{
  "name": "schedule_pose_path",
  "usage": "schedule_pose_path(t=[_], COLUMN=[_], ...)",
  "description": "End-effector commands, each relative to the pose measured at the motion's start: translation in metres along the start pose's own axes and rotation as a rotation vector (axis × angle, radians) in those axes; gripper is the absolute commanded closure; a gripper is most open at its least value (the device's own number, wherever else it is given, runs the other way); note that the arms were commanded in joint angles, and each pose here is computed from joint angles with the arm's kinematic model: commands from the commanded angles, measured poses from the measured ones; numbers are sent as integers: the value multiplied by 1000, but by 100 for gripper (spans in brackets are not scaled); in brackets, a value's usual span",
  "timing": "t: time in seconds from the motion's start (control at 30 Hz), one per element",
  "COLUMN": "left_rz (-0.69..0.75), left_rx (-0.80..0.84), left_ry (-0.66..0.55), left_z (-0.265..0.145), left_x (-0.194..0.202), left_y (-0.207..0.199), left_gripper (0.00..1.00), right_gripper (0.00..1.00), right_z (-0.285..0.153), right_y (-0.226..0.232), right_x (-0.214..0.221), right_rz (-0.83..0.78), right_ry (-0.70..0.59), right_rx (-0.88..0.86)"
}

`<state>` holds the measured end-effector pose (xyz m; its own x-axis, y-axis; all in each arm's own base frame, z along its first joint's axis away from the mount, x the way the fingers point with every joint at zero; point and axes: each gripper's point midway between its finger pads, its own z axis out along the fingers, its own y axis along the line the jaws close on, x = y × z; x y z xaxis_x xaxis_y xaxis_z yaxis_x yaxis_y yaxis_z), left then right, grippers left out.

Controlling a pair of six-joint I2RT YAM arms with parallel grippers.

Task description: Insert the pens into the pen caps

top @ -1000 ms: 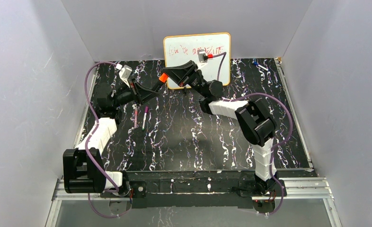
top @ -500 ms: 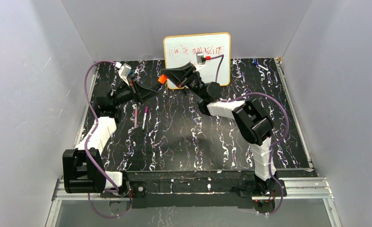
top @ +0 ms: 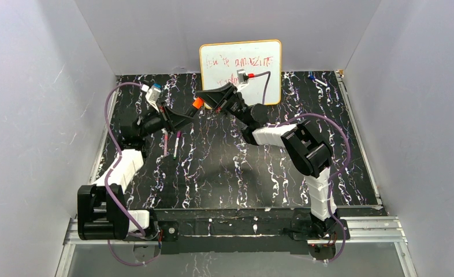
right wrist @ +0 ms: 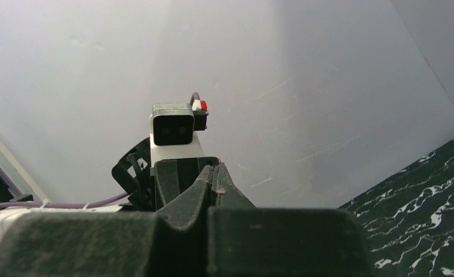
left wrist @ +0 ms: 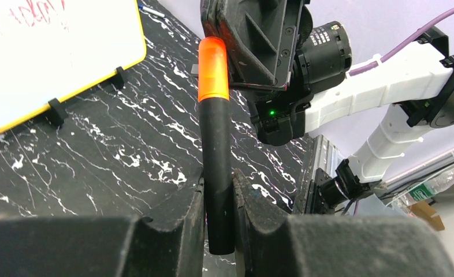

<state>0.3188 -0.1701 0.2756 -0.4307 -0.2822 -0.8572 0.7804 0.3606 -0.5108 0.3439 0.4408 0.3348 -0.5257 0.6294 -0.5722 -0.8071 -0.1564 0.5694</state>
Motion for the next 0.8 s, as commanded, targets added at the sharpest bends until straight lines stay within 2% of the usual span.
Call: schedule_pose_path(t=[0.0,0.17,0.77], left_rz=[304,304,405], left_rx=[-1,-32,-36], left_ry=[-216,-208,-268], left_z=[3,1,11], left_x=[-51,-44,-91], left_y=[-35,-28,-32], left_gripper=[100,100,100], right_gripper=[98,98,99], right_z=[-43,-41,-49], right_y=[80,81,89], right_x=[129,123,153], right_rz=[13,15,74], right_ry=[372,378,444], right_rx=[-378,-389,-409])
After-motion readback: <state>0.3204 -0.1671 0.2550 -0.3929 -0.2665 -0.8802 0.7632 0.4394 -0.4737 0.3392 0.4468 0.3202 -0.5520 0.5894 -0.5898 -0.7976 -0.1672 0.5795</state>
